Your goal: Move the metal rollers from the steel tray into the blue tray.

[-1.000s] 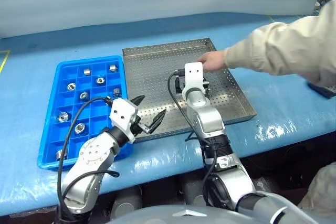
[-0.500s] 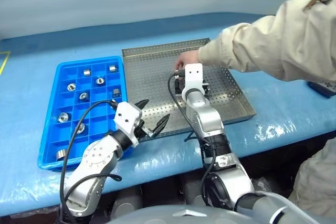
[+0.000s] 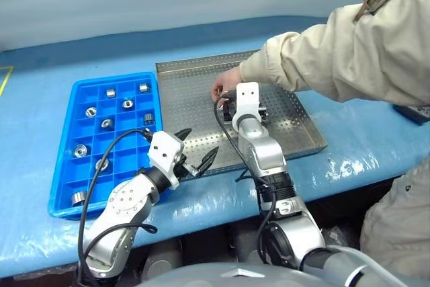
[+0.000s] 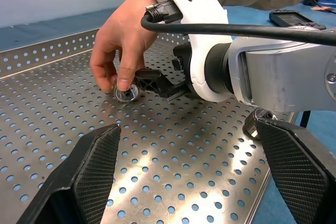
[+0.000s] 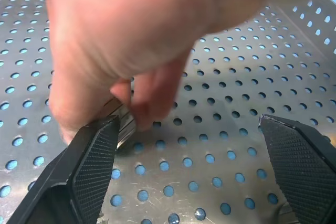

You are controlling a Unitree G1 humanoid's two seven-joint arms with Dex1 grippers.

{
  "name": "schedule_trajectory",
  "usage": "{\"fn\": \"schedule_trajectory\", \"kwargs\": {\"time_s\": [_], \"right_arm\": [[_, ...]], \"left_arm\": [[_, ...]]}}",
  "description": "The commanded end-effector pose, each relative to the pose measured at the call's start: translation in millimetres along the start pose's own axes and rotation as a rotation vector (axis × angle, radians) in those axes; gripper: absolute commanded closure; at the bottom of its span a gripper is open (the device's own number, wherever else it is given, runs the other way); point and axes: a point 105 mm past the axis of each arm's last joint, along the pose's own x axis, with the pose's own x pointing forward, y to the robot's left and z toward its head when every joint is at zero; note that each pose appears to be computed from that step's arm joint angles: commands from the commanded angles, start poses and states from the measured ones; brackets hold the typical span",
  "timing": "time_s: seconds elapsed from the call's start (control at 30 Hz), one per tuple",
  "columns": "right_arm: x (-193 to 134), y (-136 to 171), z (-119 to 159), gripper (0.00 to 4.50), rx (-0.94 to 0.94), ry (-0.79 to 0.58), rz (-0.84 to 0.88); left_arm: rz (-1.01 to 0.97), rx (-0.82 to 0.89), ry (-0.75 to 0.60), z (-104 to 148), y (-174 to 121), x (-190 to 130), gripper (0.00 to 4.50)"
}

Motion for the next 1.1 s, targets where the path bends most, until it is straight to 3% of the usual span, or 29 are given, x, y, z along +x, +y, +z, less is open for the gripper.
{"fn": "schedule_trajectory", "kwargs": {"time_s": [0.03, 0.47, 0.87, 1.1], "right_arm": [[-3.1, 5.7, 14.3, 0.0, 0.017, -0.051, 0.022], [-4.6, 11.8, 15.9, 0.0, 0.012, -0.057, 0.067], [-31.6, 72.5, 38.5, 0.0, 0.098, -0.133, 0.462], [-51.5, 98.2, 27.2, 0.0, 0.047, -0.112, 0.648]], "left_arm": [[-0.016, 0.019, -0.032, 9.8, -4.2, -0.5, 0.03], [-0.021, 0.015, -0.034, 9.9, -5.3, 0.5, 0.03], [0.068, -0.004, -0.066, 12.7, 3.3, -5.7, 0.03], [0.197, 0.022, -0.086, 13.2, 22.3, -24.6, 0.03]]}}
